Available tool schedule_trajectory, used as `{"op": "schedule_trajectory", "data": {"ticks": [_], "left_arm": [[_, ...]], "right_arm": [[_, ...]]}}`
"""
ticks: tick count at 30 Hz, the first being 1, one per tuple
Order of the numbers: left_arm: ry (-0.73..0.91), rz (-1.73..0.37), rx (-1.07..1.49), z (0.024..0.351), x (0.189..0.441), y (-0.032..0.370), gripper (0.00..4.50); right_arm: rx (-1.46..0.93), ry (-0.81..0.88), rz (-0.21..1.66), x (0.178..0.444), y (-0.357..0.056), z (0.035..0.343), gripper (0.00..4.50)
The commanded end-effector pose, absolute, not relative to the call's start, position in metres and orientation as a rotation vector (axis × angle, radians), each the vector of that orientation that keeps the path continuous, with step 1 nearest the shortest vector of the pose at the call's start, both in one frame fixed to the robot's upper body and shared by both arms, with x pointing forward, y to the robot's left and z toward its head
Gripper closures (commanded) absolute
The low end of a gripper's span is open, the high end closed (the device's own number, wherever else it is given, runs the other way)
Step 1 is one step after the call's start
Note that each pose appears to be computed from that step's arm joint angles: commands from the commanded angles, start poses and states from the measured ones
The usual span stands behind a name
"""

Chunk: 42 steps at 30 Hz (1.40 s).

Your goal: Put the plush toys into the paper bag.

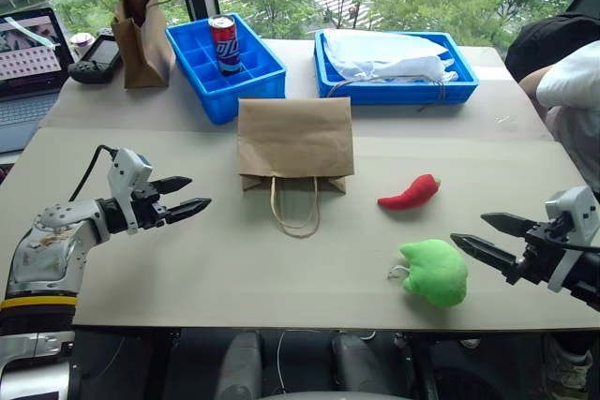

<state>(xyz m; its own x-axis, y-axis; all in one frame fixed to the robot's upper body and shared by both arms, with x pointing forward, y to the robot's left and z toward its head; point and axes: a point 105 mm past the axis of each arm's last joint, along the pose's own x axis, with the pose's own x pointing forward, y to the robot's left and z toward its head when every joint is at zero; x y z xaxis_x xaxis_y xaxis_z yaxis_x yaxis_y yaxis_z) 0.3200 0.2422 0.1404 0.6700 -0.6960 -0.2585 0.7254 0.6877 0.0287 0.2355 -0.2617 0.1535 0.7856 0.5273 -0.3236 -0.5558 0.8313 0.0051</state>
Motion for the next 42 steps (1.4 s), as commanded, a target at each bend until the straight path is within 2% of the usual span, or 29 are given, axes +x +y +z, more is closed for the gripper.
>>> {"op": "schedule_trajectory", "data": {"ticks": [1, 4, 9, 14, 19, 23, 29, 35, 38, 42], "left_arm": [[0.203, -0.939, 0.174, 0.169, 0.312, 0.233, 0.7], [0.204, -1.199, 0.269, 0.203, 0.297, 0.216, 0.7], [0.219, -1.345, 0.368, 0.209, 0.294, 0.199, 0.7], [0.185, -1.414, 0.5, 0.203, 0.303, 0.179, 0.7], [0.16, -1.538, 0.78, 0.178, 0.314, 0.152, 0.7], [0.05, -1.591, 1.034, 0.165, 0.328, 0.135, 0.7], [-0.143, -1.559, 1.174, 0.17, 0.349, 0.11, 0.7], [-0.246, -1.58, 1.145, 0.18, 0.353, 0.097, 0.7], [-0.184, -1.617, 1.058, 0.189, 0.348, 0.11, 0.7], [-0.024, -1.623, 1.019, 0.188, 0.34, 0.136, 0.7]], "right_arm": [[-0.149, 0.26, 0.674, 0.238, -0.246, 0.18, 0.02], [-0.231, 0.27, 0.927, 0.226, -0.2, 0.209, 0.02], [-0.291, 0.321, 1.062, 0.218, -0.167, 0.217, 0.02], [-0.35, 0.374, 1.062, 0.219, -0.159, 0.208, 0.02], [-0.336, 0.375, 1.061, 0.22, -0.151, 0.198, 0.02], [-0.331, 0.375, 1.048, 0.217, -0.149, 0.195, 0.02], [-0.32, 0.35, 1.011, 0.213, -0.149, 0.198, 0.02], [-0.316, 0.357, 0.979, 0.209, -0.151, 0.196, 0.02], [-0.318, 0.37, 0.966, 0.206, -0.153, 0.195, 0.02], [-0.32, 0.379, 0.945, 0.206, -0.157, 0.194, 0.02]]}}
